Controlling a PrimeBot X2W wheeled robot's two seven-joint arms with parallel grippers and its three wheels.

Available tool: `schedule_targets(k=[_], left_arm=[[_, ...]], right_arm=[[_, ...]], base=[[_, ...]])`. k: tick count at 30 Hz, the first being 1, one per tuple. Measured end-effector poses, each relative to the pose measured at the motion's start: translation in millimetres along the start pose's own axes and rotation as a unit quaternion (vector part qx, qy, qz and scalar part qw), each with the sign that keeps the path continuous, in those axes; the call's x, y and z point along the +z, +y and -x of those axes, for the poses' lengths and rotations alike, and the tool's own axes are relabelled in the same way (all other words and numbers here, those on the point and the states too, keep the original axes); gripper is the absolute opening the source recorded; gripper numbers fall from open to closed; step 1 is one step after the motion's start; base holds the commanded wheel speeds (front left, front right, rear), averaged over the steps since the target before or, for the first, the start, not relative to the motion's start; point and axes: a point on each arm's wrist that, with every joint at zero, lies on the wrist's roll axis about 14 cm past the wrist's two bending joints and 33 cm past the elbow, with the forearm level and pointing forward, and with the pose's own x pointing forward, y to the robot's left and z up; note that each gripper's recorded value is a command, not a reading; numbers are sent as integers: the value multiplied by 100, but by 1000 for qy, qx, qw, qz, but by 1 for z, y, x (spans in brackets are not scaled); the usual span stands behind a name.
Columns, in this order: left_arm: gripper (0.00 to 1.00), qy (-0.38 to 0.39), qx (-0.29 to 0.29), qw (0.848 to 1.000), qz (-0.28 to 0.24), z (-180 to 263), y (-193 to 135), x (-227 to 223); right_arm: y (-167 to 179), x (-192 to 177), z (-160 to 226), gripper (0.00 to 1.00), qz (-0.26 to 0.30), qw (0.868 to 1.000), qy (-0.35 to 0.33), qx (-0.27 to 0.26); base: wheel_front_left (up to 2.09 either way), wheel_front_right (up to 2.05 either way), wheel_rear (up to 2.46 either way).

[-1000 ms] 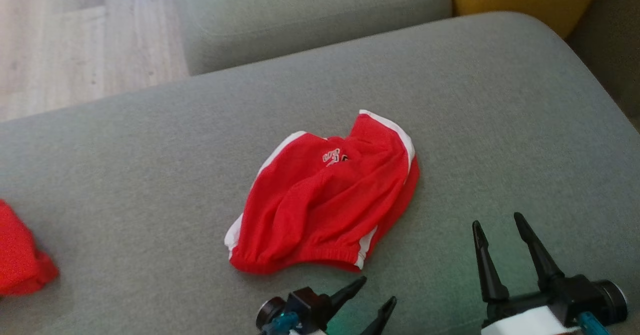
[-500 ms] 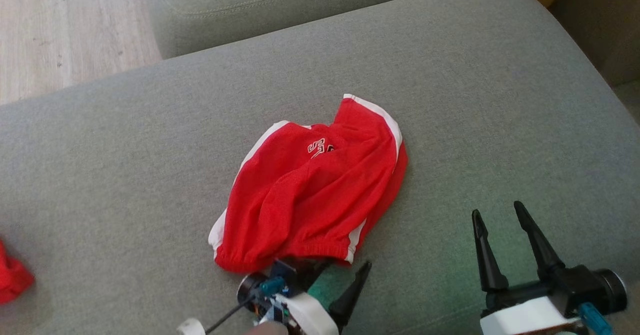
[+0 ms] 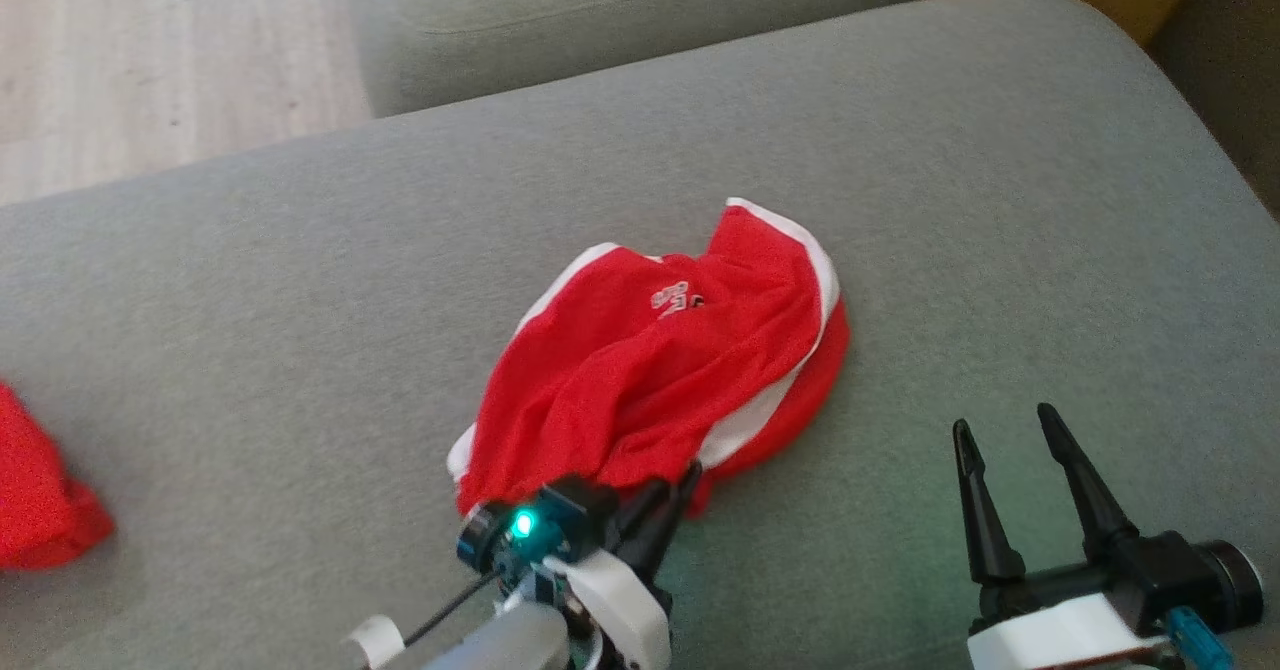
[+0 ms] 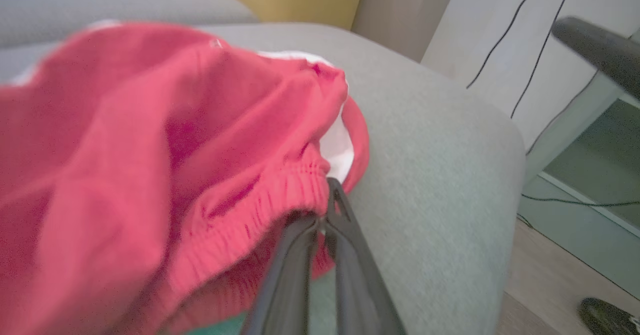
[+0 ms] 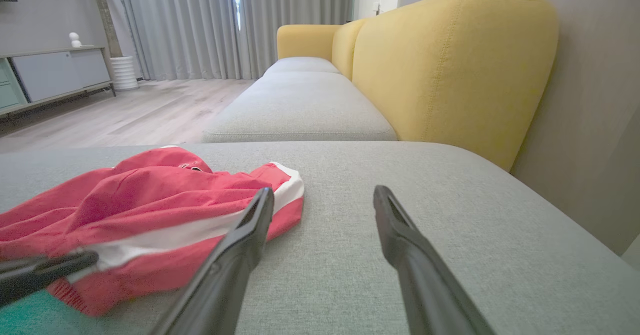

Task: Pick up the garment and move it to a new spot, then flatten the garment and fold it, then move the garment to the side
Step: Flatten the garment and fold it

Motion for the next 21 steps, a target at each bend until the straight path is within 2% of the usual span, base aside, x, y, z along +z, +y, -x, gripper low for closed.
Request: schedule_targets(k=[5,7,8,13,21], left_arm=[[0,-49,50,997,-42,19,37,33],[0,-52,77,993,-67,36,60,37],[0,-53,106,989,-87,56,83,40],[0,-39,145,982,-115,92,114,41],[0,2,203,971,-130,149,153,43]], right_arm=[[16,3,-9,100,-1,1000,-6,29],[24,4,-13,100,-2,999,-9,44],[33,5,-16,100,-3,998,-11,59],[52,5,-21,100,-5,996,-11,90],[76,-3,-36,100,-16,990,4,139]], base=[[0,0,0],[0,0,0],[0,0,0],[0,0,0],[0,0,0]])
